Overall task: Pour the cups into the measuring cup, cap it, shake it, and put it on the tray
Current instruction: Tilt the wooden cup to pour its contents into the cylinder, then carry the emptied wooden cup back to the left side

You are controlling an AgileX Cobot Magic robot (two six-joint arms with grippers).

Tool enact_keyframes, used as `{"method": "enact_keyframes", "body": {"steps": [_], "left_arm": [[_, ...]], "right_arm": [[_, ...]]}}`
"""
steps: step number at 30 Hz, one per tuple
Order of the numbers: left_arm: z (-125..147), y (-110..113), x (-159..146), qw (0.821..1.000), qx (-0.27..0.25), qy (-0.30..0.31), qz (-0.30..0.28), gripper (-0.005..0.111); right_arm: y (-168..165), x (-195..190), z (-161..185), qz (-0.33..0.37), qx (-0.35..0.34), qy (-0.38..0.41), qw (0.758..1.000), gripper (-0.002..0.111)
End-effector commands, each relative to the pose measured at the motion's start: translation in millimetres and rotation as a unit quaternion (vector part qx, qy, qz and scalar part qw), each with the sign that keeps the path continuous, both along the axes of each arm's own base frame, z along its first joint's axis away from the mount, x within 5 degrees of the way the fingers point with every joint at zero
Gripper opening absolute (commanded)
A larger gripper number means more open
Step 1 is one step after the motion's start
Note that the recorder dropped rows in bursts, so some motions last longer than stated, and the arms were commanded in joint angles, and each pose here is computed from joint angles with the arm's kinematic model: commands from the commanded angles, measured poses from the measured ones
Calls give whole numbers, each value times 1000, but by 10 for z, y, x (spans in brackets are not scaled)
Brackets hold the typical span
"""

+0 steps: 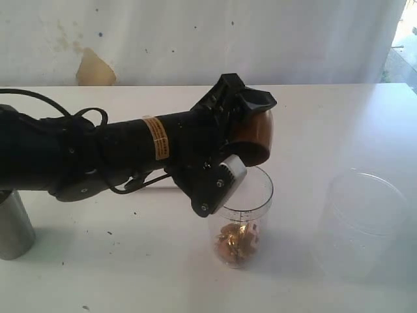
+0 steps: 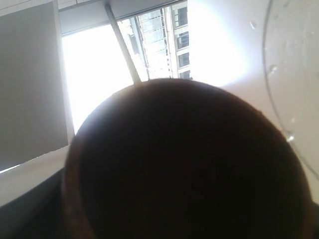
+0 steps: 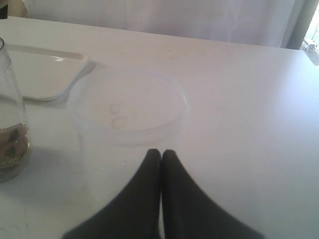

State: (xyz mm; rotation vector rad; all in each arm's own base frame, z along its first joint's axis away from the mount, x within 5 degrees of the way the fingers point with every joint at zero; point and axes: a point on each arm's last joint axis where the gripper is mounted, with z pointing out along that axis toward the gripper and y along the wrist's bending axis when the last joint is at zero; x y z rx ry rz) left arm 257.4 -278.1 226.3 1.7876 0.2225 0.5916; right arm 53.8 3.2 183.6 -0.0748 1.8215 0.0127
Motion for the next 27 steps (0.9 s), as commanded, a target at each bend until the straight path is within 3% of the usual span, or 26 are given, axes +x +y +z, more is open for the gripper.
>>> {"method": "enact_keyframes", "body": {"steps": [1,7,18,22,24,26,27], "left_arm": [[60,-2,-51,1000,-3,-21,-17,0],[73,-7,-55,994,33,-100,-35,0],[106,-14,-60,992,21,-116,-38,0],[150,-14,-52,997,-37,-62,-22,0],[195,-17,-52,995,-93,-13,-14,0],[270,-11,-55,983,-174,62,-7,0],[309,-4,-53,968,-222,115,-2,0]], "right_arm": [[1,-2,-8,2,-2,-2,1000,0],[1,-2,-8,2,-2,-2,1000,0],[1,-2,-8,2,-2,-2,1000,0],[1,-2,-8,2,-2,-2,1000,0],[1,-2,-8,2,-2,-2,1000,0],[1,-2,-8,2,-2,-2,1000,0],[1,-2,-8,2,-2,-2,1000,0]]}}
